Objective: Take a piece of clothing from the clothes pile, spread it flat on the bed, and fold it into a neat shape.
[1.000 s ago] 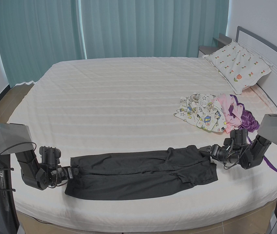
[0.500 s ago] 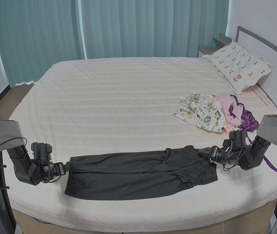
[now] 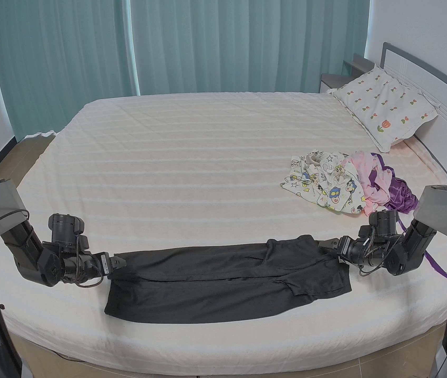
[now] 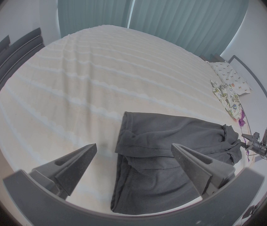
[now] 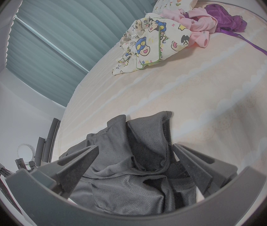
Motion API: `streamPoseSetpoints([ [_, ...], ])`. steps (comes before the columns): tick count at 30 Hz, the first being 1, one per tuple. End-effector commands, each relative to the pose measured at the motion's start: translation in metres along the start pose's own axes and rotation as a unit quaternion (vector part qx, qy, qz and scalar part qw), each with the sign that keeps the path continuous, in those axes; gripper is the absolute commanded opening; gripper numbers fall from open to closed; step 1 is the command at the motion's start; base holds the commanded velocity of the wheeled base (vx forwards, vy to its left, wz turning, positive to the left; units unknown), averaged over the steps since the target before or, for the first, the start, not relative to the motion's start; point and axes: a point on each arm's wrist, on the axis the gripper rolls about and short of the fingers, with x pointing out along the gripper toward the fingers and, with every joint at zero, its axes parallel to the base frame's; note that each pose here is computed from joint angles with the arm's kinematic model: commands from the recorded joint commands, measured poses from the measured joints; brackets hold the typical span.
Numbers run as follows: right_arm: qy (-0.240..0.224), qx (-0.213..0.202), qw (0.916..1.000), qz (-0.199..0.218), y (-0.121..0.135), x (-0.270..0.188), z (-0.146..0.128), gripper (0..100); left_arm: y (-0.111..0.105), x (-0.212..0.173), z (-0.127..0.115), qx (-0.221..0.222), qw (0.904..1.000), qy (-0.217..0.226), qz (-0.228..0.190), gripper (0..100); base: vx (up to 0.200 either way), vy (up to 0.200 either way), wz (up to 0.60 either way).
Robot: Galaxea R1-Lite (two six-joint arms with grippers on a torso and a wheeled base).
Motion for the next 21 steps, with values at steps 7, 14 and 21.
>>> streamPoseSetpoints([
  [7, -0.004, 0.0, 1.0, 0.003, 0.002, 0.0, 0.002, 100, -0.003, 0.039, -0.015, 0.012, 0.999, 0.04, -0.016, 100, 0.0, 0.0, 0.0],
  [14, 0.005, -0.003, 1.0, 0.006, 0.006, 0.003, -0.003, 100, 0.0, 0.055, -0.016, 0.008, 0.9988, 0.046, -0.011, 100, 0.0, 0.0, 0.0],
  [21, 0.005, -0.002, 0.9999, 0.011, 0.01, 0.001, -0.003, 100, -0.001, 0.056, -0.018, 0.014, 0.9985, 0.05, -0.014, 100, 0.0, 0.0, 0.0],
])
